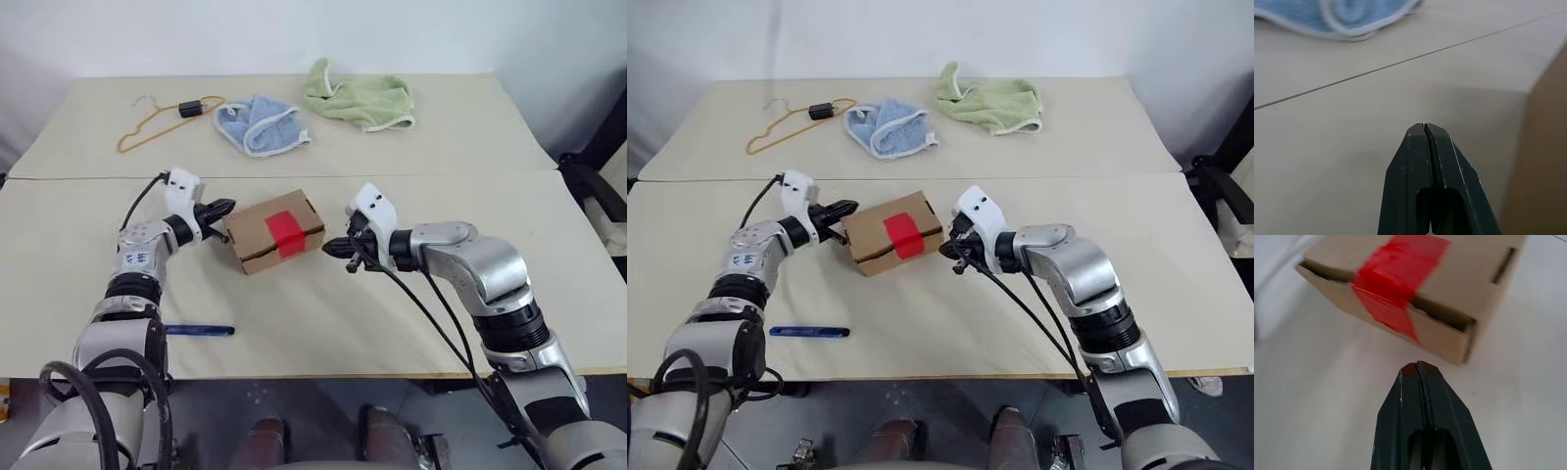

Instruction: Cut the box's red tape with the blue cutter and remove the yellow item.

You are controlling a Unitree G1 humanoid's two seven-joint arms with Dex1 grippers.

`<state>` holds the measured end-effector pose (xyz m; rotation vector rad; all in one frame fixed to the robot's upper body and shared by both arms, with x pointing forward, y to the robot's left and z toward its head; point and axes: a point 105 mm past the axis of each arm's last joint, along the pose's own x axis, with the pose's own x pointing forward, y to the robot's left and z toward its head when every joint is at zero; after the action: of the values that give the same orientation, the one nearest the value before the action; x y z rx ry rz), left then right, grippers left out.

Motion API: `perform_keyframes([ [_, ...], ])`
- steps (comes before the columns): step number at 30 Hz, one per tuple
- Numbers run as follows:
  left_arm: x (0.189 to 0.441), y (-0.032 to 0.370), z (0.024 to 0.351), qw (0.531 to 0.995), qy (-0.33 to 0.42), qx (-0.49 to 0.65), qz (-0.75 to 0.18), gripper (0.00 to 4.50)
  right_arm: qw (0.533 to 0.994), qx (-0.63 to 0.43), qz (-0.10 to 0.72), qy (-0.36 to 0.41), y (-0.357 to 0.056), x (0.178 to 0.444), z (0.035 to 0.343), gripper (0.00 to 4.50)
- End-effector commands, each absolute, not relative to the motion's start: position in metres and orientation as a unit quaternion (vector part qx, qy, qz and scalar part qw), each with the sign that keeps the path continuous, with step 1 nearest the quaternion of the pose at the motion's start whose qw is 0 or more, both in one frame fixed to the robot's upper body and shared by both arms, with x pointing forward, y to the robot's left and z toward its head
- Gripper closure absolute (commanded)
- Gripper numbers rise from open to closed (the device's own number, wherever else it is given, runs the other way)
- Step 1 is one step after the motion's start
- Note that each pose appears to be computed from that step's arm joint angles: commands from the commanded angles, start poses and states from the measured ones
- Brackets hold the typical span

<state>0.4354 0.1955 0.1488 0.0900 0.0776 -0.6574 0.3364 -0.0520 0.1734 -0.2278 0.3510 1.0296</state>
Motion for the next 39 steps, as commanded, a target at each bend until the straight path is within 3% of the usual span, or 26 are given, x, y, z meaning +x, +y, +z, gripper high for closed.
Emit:
perform_keyframes([
  [1, 0.43, 0.163, 0.161, 0.908, 0.029, 0.076, -0.412, 4.48, 0.862, -0.105, 0.475, 0.143, -0.061, 0.332, 0.189, 4.5],
  [5, 0.419, 0.143, 0.158, 0.873, 0.041, 0.094, -0.477, 4.48, 0.867, -0.11, 0.463, 0.148, -0.067, 0.331, 0.189, 4.5],
  [15, 0.38, 0.099, 0.159, 0.794, 0.056, 0.079, -0.601, 4.48, 0.904, -0.112, 0.386, 0.145, -0.09, 0.36, 0.184, 4.5],
  [24, 0.346, 0.077, 0.153, 0.76, 0.082, 0.08, -0.64, 4.48, 0.925, -0.117, 0.334, 0.136, -0.111, 0.381, 0.186, 4.5],
  [32, 0.352, 0.074, 0.153, 0.774, 0.078, 0.082, -0.623, 4.48, 0.935, -0.136, 0.308, 0.115, -0.128, 0.382, 0.196, 4.5],
  [39, 0.38, 0.119, 0.161, 0.844, 0.063, 0.088, -0.525, 4.48, 0.965, -0.123, 0.213, 0.09, -0.169, 0.386, 0.204, 4.5],
])
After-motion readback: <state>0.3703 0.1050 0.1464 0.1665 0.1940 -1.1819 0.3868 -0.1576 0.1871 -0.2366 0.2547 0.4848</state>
